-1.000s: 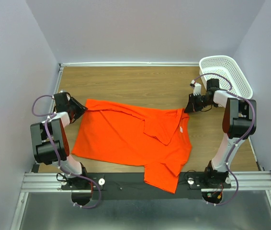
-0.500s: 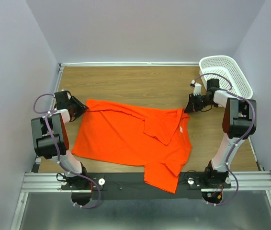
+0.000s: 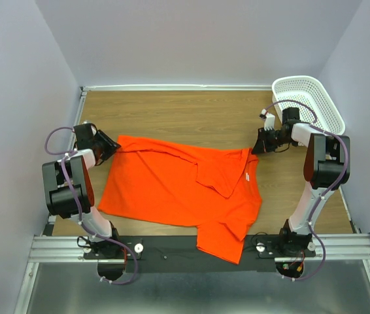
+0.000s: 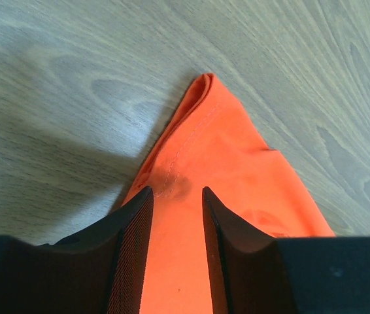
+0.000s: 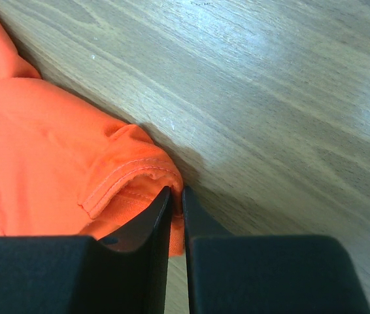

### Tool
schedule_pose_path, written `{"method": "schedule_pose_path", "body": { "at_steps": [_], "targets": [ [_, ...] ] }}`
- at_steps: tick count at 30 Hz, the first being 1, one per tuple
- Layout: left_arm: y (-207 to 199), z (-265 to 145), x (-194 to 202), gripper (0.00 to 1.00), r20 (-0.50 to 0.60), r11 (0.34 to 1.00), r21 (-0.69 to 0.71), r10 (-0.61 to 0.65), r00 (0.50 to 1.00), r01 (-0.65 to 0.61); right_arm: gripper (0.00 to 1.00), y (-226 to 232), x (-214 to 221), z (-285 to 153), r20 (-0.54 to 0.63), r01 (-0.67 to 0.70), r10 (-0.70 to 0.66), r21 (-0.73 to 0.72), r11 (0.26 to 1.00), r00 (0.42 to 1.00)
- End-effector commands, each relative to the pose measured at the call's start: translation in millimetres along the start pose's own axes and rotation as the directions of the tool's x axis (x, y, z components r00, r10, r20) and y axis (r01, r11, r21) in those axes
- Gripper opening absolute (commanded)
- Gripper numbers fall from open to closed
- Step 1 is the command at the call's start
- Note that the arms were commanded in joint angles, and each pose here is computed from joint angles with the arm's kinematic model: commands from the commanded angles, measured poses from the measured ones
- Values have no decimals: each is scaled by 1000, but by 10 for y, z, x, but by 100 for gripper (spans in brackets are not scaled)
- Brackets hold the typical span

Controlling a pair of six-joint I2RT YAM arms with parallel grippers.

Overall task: Fold and stack the t-shirts
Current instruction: Fold the tshirt

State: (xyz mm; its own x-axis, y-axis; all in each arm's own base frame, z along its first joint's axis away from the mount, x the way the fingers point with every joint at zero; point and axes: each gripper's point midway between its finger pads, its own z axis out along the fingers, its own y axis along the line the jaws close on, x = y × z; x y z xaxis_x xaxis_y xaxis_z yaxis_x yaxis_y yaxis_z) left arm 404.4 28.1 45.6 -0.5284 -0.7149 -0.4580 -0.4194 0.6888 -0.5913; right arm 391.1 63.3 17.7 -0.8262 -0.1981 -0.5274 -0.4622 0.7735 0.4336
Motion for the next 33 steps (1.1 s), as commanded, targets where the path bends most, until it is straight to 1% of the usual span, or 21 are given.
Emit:
{"method": "schedule_pose_path", "body": {
  "at_steps": [1,5,11,16,18,20,22,27,29,30,31,33],
  "targets": [
    [3,-60,23,45,-3,1000,9,17,1000,-17,19,-113,237,96,-73,-37,39,21,999,997],
    [11,-84,48,48,-1,1000,8,21,1000,-21,19,-114,241,100,-74,-38,40,21,999,996],
    [58,-47,66,48,-8,1000,-6,14,1000,-14,19,-105,248,96,-76,-40,42,19,999,996],
    [48,2,3,47,1,1000,-13,11,1000,-11,19,-107,259,105,-78,-41,42,16,999,996],
    [61,37,-18,45,-1,1000,-20,6,1000,-6,19,-107,252,98,-76,-37,39,19,999,996],
    [58,48,-28,42,-2,1000,-21,6,1000,-6,19,-107,252,98,-76,-37,39,19,999,996],
    [61,56,-36,35,1,1000,-22,6,1000,-6,19,-106,252,98,-76,-39,40,19,999,996],
    [58,71,-34,31,-4,1000,-18,10,1000,-10,19,-111,259,98,-78,-40,42,19,999,996],
    [45,71,-41,22,-3,1000,-12,15,1000,-15,18,-107,246,87,-74,-37,39,20,999,996],
    [37,70,-40,20,-1,1000,-10,17,1000,-17,18,-105,239,76,-71,-35,37,20,999,997],
    [37,65,-53,13,5,1000,-8,18,1000,-17,18,-105,238,73,-69,-37,38,18,999,997],
    [18,61,-54,8,7,1000,0,22,1000,-22,13,-107,219,44,-61,-37,38,21,999,997]
  ]
}}
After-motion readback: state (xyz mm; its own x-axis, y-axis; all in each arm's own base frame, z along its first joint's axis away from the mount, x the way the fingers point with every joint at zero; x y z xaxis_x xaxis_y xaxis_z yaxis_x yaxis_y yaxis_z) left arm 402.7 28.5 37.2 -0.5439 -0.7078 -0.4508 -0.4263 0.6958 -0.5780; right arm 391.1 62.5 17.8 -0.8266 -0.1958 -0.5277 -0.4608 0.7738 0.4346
